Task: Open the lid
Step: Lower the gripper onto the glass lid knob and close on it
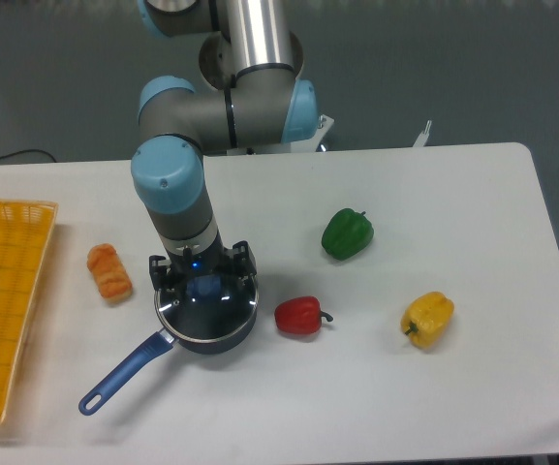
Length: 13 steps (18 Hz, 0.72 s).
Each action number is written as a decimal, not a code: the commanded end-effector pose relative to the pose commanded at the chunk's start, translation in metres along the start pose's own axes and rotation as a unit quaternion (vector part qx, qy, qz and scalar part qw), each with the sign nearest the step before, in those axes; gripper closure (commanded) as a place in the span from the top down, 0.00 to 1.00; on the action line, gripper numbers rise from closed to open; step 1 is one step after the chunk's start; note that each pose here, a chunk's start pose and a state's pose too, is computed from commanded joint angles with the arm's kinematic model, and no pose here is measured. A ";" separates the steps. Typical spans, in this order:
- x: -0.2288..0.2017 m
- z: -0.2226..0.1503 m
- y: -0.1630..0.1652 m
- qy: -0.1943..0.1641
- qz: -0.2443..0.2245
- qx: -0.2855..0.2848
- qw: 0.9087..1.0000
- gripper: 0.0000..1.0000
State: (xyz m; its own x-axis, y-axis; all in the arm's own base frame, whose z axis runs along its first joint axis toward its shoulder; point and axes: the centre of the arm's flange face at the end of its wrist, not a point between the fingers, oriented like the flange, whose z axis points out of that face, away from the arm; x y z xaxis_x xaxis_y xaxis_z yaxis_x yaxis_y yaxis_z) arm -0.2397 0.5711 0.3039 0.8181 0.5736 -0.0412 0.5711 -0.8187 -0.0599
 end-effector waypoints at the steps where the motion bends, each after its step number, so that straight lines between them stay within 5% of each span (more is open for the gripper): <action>1: 0.003 0.004 0.002 0.000 0.003 -0.004 1.000 1.00; 13: 0.005 0.016 0.008 0.001 0.011 -0.018 1.000 0.90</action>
State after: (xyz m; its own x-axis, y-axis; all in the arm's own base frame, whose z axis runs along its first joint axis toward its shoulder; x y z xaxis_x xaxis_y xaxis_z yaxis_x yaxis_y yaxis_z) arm -0.2325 0.5675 0.2870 0.8303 0.5559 -0.0402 0.5554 -0.8313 -0.0225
